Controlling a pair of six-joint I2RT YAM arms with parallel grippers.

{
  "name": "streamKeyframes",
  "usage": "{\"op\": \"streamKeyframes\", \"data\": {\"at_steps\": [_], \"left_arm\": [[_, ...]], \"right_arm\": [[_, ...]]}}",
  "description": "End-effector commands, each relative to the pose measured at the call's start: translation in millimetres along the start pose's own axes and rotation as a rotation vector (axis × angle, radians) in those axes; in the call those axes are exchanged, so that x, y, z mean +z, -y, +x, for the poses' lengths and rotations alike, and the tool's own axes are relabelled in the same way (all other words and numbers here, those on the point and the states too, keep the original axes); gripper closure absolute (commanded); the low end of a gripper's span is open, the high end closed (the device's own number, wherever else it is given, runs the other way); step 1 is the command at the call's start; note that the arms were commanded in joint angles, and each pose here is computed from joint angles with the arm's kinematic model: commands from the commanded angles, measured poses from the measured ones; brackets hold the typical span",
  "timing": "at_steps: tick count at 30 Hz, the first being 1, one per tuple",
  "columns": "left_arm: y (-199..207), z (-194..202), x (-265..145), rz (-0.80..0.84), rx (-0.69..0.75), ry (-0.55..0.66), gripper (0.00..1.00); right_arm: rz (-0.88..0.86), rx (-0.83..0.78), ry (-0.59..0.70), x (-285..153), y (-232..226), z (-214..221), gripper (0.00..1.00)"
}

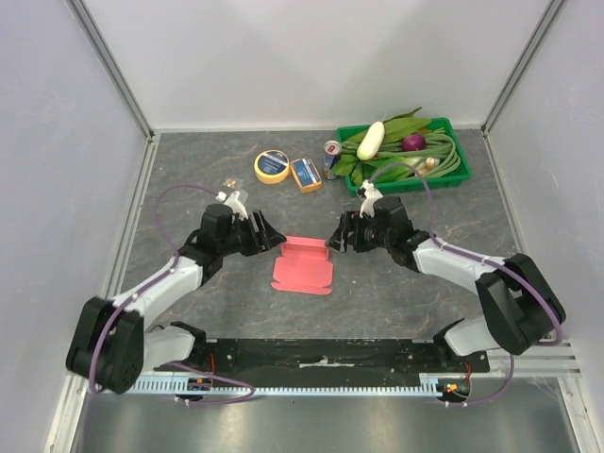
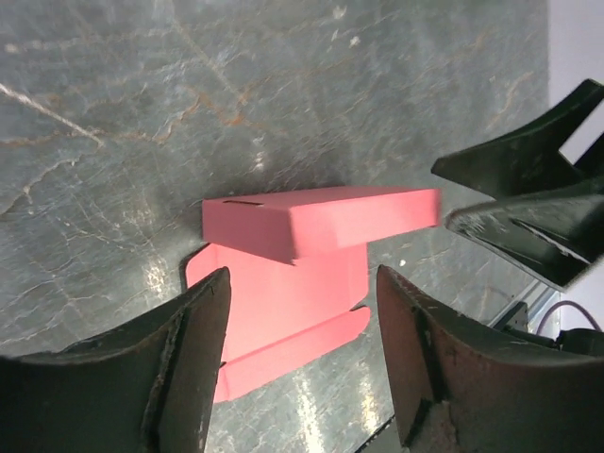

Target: Fold the paper box

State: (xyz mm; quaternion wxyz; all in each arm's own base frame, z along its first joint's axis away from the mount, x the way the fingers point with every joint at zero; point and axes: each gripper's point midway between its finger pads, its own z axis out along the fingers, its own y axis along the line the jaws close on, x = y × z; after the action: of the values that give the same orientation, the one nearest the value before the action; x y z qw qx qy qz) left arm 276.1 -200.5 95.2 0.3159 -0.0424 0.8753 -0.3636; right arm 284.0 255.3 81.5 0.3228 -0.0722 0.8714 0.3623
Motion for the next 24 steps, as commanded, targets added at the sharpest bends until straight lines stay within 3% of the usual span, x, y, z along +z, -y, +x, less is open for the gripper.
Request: {"op": "streamKeyframes", "data": {"at_steps": [1,2,5,11,16,24], "left_arm": [[18,-34,-37,-0.018,0.092,0.155,0.29],[15,-32,-45,-0.046,0.088,0.158,0.28],[19,-36,-70,-0.041,0.087,0.251,0.27],[28,-16,-108,0.046,0.063,0.332,0.27],[32,0,-132,0.084,0.055,0.343,0.27],[56,14,-152,0.214,0.039,0.321,0.27]], "right_arm": [[0.126,-0.247,0.009,-21,3,-36,0.13],[0.137,-0.341,-0.007,-21,3,-38,0.09],[0.126,-0.521,-0.011,-17,-19,-47,0.07],[-0.003,-0.887,-0.148,14,-66,-26,0.12],[-0.006,-0.997,-0.286,42,-65,-25,0.23],[-0.023,-0.987,-0.414,60,-51,-1,0.34]]}}
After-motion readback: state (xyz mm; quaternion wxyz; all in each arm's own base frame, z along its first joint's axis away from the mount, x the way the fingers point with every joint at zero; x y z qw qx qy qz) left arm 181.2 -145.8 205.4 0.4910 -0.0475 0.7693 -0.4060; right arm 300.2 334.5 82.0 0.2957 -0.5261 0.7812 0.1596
